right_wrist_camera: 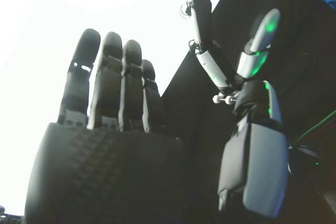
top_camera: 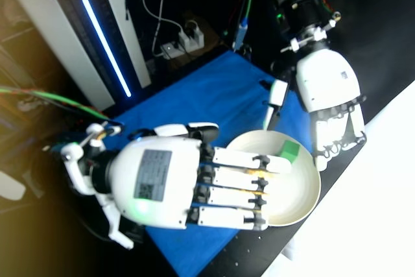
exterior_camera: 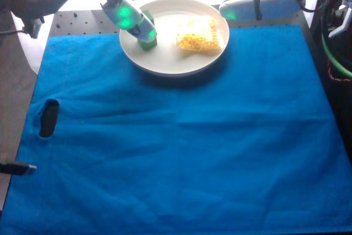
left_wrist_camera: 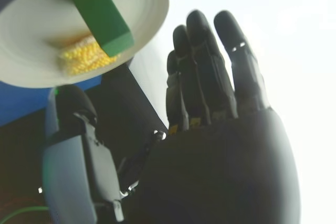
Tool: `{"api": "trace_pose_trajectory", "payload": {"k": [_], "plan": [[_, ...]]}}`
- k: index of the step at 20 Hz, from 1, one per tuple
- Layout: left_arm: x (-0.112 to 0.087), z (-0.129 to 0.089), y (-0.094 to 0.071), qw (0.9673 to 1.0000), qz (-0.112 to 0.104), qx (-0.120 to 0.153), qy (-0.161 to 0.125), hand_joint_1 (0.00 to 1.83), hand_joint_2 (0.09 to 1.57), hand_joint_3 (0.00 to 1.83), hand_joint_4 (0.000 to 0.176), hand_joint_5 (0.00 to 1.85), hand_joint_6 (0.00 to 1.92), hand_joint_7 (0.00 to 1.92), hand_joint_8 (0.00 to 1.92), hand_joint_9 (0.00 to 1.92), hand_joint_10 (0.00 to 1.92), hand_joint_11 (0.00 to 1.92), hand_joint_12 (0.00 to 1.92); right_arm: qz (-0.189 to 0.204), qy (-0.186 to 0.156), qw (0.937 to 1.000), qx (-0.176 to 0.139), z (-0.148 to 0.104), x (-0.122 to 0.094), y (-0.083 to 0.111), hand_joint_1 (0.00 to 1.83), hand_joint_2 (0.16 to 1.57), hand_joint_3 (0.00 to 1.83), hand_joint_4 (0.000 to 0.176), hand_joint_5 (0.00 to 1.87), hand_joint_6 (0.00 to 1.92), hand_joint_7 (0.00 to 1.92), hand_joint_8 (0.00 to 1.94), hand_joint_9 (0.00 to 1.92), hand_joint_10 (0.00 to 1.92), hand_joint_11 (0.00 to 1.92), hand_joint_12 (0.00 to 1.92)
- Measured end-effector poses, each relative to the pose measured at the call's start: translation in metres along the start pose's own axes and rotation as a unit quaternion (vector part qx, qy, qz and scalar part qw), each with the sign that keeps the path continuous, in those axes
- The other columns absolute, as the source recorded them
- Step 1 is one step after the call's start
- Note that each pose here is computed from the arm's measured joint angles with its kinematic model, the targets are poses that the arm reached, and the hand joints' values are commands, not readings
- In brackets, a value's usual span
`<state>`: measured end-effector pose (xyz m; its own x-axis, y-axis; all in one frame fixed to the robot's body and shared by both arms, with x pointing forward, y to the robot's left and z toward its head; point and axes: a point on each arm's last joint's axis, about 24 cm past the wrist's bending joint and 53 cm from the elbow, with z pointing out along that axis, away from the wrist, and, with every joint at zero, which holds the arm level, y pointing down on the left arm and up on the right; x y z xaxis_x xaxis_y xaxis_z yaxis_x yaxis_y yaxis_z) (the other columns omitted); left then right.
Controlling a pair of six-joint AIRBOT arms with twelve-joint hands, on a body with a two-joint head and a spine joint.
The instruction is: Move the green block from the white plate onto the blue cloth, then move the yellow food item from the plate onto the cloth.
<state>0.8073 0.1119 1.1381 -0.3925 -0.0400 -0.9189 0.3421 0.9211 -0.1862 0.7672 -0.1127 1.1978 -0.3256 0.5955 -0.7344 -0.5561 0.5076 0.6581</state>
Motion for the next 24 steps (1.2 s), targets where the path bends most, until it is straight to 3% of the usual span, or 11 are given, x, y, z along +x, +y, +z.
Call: {"api": "trace_pose_trajectory", "payload": {"k": [5, 6, 7, 9, 12, 17, 18, 19, 21, 22, 24], "plan": [[0.003, 0.003, -0.001, 1.0000, -0.007, 0.002, 0.001, 0.58, 0.94, 0.00, 0.012, 0.44, 0.01, 0.61, 0.00, 0.59, 0.00, 0.11, 1.03, 0.000, 0.000, 1.0000, 0.000, 0.000, 0.000, 0.000, 0.51, 0.90, 0.00, 0.000, 0.28, 0.00, 0.42, 0.00, 0.40, 0.01, 0.03, 1.06], [0.004, 0.003, -0.001, 1.0000, -0.007, 0.002, 0.002, 0.57, 0.94, 0.00, 0.012, 0.44, 0.00, 0.59, 0.00, 0.57, 0.00, 0.10, 1.02, 0.000, 0.000, 1.0000, -0.001, 0.000, 0.000, 0.000, 0.53, 0.90, 0.00, 0.013, 0.28, 0.00, 0.42, 0.00, 0.38, 0.00, 0.02, 1.04], [0.005, 0.004, -0.001, 1.0000, -0.008, 0.001, 0.003, 0.59, 0.92, 0.00, 0.024, 0.48, 0.00, 0.64, 0.00, 0.64, 0.02, 0.15, 1.07, 0.001, 0.001, 1.0000, 0.000, 0.000, 0.001, 0.000, 0.54, 0.90, 0.00, 0.009, 0.29, 0.00, 0.44, 0.01, 0.40, 0.01, 0.03, 1.04], [0.006, 0.006, -0.003, 0.9999, -0.011, 0.002, 0.003, 0.71, 0.89, 0.00, 0.014, 0.60, 0.01, 0.74, 0.01, 0.78, 0.05, 0.23, 1.26, 0.003, 0.002, 1.0000, -0.003, 0.002, 0.004, 0.002, 0.53, 0.90, 0.00, 0.029, 0.29, 0.01, 0.47, 0.02, 0.44, 0.02, 0.04, 1.04], [0.011, 0.010, -0.007, 0.9999, -0.014, 0.007, 0.006, 0.74, 0.94, 0.00, 0.000, 0.62, 0.00, 0.81, 0.01, 0.86, 0.07, 0.23, 1.40, 0.003, 0.005, 1.0000, -0.004, 0.003, 0.008, 0.003, 0.55, 0.90, 0.00, 0.018, 0.34, 0.00, 0.52, 0.01, 0.47, 0.01, 0.06, 1.03], [0.009, 0.011, 0.005, 0.9997, -0.024, -0.002, 0.002, 0.77, 0.97, 0.00, 0.000, 0.66, 0.00, 0.84, 0.01, 0.84, 0.10, 0.21, 1.48, 0.003, 0.005, 1.0000, -0.005, 0.004, 0.009, 0.004, 0.56, 0.91, 0.00, 0.000, 0.34, 0.01, 0.50, 0.00, 0.45, 0.00, 0.05, 1.09], [0.010, 0.011, 0.003, 0.9997, -0.026, -0.001, 0.003, 0.78, 0.99, 0.00, 0.000, 0.68, 0.02, 0.87, 0.01, 0.79, 0.33, 0.24, 1.48, 0.004, 0.006, 1.0000, -0.005, 0.004, 0.009, 0.004, 0.55, 0.91, 0.00, 0.000, 0.34, 0.01, 0.50, 0.00, 0.44, 0.00, 0.05, 1.08], [0.010, 0.012, 0.003, 0.9997, -0.026, -0.001, 0.003, 0.74, 1.03, 0.00, 0.000, 0.70, 0.01, 0.88, 0.00, 0.66, 0.73, 0.24, 1.53, 0.004, 0.006, 1.0000, -0.006, 0.004, 0.010, 0.004, 0.56, 0.89, 0.00, 0.000, 0.40, 0.01, 0.53, 0.00, 0.45, 0.00, 0.05, 1.06], [0.011, 0.013, -0.002, 0.9996, -0.028, 0.005, 0.001, 0.72, 1.08, 0.00, 0.000, 0.81, 0.01, 0.95, 0.02, 0.57, 1.10, 0.24, 1.59, 0.003, 0.010, 0.9999, -0.008, 0.006, 0.014, 0.006, 0.56, 0.90, 0.00, 0.000, 0.40, 0.00, 0.53, 0.00, 0.46, 0.00, 0.08, 1.03], [0.012, 0.014, -0.004, 0.9995, -0.031, 0.009, 0.001, 0.78, 1.04, 0.00, 0.000, 0.94, 0.03, 1.03, 0.05, 0.63, 1.12, 0.29, 1.59, 0.001, 0.011, 0.9999, -0.009, 0.005, 0.014, 0.006, 0.54, 0.92, 0.01, 0.000, 0.38, 0.00, 0.54, 0.00, 0.47, 0.01, 0.11, 1.04], [0.012, 0.015, -0.005, 0.9993, -0.036, 0.010, 0.001, 0.84, 1.01, 0.00, 0.000, 0.97, 0.01, 1.10, 0.05, 0.71, 1.07, 0.26, 1.42, 0.001, 0.011, 0.9999, -0.009, 0.005, 0.014, 0.006, 0.54, 0.92, 0.01, 0.000, 0.36, 0.00, 0.53, 0.00, 0.48, 0.01, 0.12, 1.05]]}}
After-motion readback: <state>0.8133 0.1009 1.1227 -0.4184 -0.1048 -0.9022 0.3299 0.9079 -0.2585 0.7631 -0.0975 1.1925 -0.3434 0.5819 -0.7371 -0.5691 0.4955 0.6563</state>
